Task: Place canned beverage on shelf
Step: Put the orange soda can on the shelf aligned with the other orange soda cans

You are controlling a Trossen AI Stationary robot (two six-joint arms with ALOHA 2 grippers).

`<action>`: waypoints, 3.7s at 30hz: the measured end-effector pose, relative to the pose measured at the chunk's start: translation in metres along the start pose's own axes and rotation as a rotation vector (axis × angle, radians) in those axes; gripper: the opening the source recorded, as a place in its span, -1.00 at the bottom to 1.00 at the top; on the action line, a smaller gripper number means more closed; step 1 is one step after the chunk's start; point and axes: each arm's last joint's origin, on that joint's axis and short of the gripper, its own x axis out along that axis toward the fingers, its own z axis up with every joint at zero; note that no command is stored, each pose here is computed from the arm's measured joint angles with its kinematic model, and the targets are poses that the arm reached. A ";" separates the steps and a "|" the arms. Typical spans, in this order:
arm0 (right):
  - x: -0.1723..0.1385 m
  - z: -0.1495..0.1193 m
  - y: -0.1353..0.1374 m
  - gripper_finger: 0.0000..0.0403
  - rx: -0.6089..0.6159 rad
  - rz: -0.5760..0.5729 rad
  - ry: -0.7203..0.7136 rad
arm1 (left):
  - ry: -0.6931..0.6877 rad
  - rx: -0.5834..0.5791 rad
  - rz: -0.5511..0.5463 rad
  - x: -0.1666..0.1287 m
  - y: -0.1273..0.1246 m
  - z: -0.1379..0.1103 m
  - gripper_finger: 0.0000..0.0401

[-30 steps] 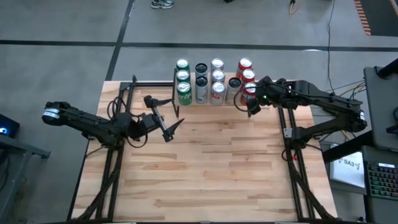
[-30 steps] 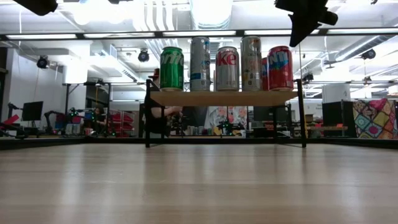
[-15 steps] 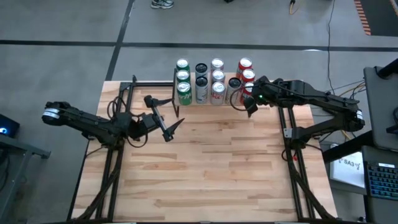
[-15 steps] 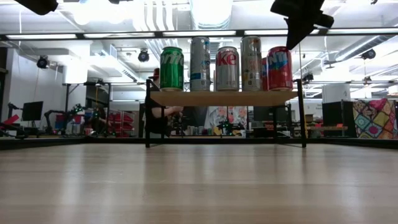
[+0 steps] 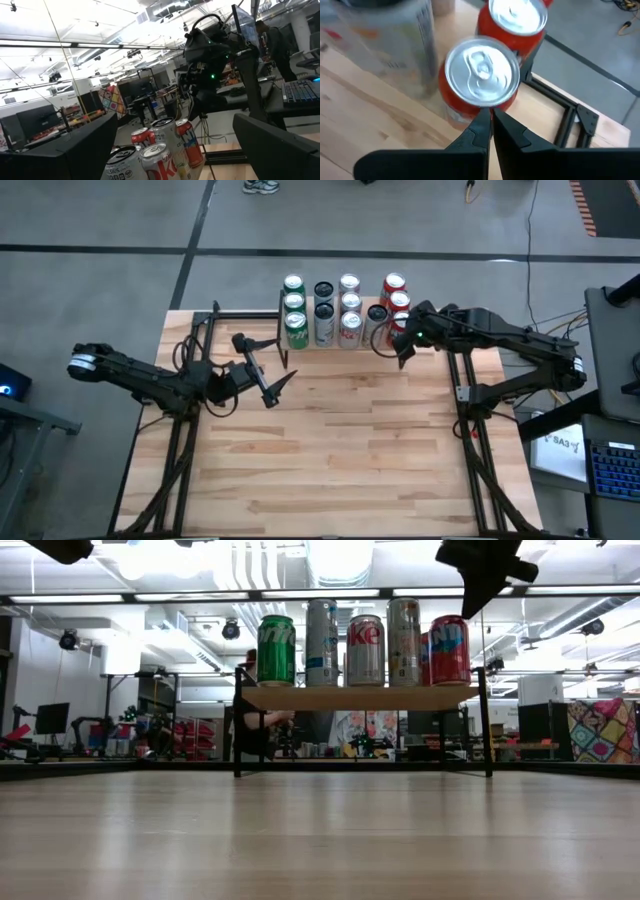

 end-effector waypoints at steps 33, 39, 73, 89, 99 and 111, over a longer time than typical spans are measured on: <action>0.003 0.030 0.021 -0.96 0.110 0.038 -0.119 | -0.003 -0.005 -0.001 0.000 0.000 0.001 0.90; 0.003 0.031 0.020 -0.96 0.111 0.012 -0.132 | -0.003 -0.005 -0.001 0.000 0.000 0.001 0.90; 0.013 0.027 0.024 -0.96 0.066 -0.060 -0.092 | -0.002 -0.004 -0.001 0.000 0.000 0.001 0.90; 0.014 0.026 0.025 -0.96 0.064 -0.043 -0.077 | -0.002 -0.004 -0.001 0.000 0.000 0.001 0.90; 0.015 0.025 0.025 -0.96 0.060 -0.045 -0.072 | -0.002 -0.004 -0.001 0.000 0.000 0.001 0.90; 0.015 0.024 0.026 -0.96 0.057 -0.024 -0.057 | -0.002 -0.004 -0.001 0.000 0.000 0.001 0.90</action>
